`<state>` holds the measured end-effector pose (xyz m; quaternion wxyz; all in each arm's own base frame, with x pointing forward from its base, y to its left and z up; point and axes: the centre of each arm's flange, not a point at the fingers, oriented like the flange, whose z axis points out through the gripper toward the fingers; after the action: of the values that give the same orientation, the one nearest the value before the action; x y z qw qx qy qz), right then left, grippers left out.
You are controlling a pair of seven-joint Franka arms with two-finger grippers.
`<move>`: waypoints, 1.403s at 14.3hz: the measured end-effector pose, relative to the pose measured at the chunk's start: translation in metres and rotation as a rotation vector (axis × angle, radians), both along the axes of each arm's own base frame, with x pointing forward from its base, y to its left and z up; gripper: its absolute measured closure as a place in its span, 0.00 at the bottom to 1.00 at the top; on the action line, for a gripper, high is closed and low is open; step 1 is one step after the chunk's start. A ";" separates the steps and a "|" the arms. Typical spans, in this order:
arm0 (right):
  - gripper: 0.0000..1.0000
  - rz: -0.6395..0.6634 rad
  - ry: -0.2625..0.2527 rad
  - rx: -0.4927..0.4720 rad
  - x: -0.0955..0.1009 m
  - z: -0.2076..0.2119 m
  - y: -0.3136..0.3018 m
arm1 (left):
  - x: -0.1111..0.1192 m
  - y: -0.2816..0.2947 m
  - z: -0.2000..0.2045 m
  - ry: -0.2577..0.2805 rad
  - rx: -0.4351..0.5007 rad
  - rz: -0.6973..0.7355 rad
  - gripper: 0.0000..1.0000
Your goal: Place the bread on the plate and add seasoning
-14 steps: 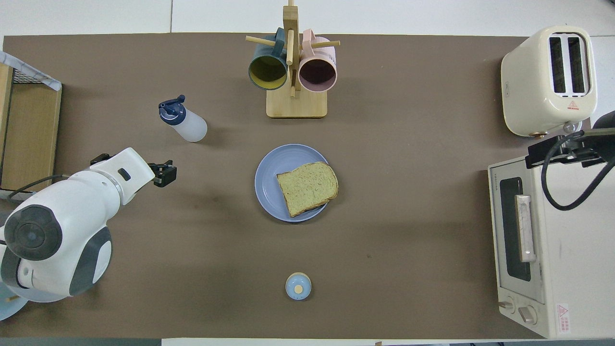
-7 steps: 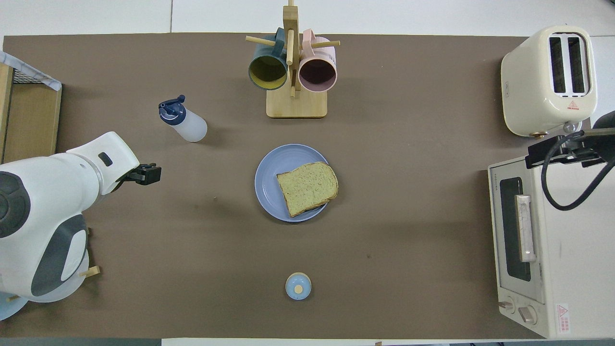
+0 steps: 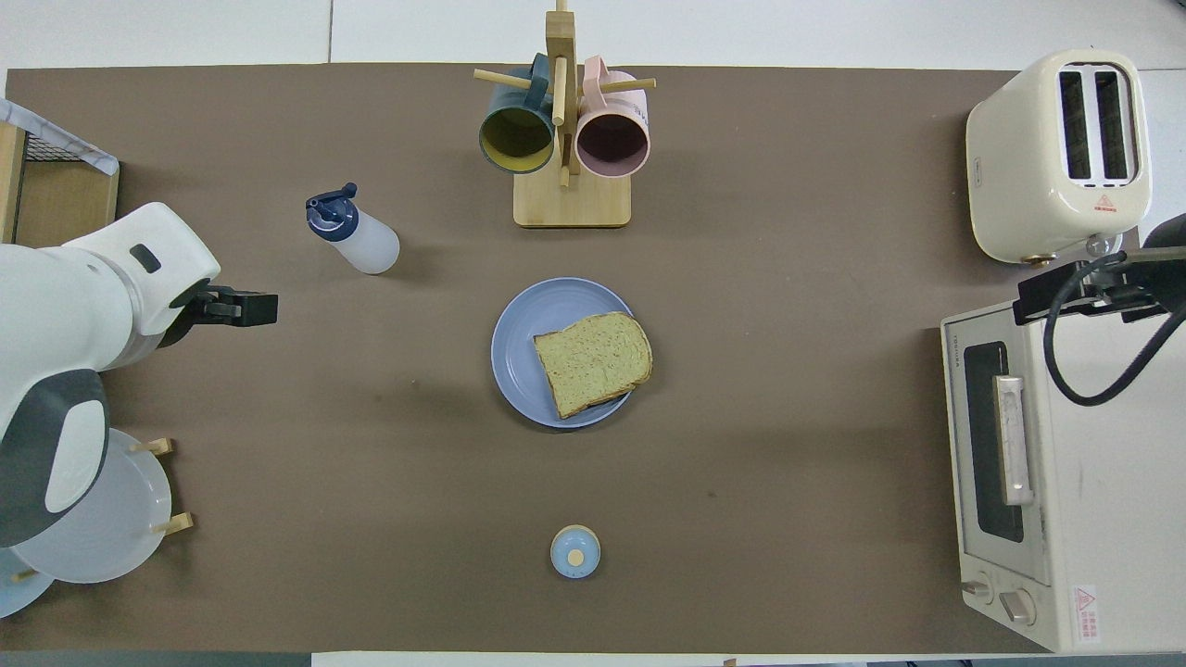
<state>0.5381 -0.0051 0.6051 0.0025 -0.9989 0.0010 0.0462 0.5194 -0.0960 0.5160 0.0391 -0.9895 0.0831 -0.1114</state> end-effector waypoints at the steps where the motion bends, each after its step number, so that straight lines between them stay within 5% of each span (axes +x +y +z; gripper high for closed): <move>1: 0.00 0.000 0.000 0.000 0.000 0.000 0.000 | 0.004 0.001 0.006 0.018 -0.004 0.013 0.00; 7: 0.00 0.000 0.000 0.000 0.000 0.000 0.000 | 0.028 0.023 0.047 0.133 -0.016 0.109 0.00; 15: 0.00 0.000 0.000 0.000 0.000 0.000 0.000 | 0.009 0.063 0.089 0.321 -0.030 0.113 0.00; 20: 0.00 0.000 0.000 0.000 0.000 0.000 0.000 | 0.006 0.051 0.094 0.346 -0.091 0.080 0.00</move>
<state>0.5381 -0.0051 0.6051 0.0025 -0.9989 0.0010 0.0462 0.5254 -0.0449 0.6102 -0.0164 -0.9972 0.0442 0.0586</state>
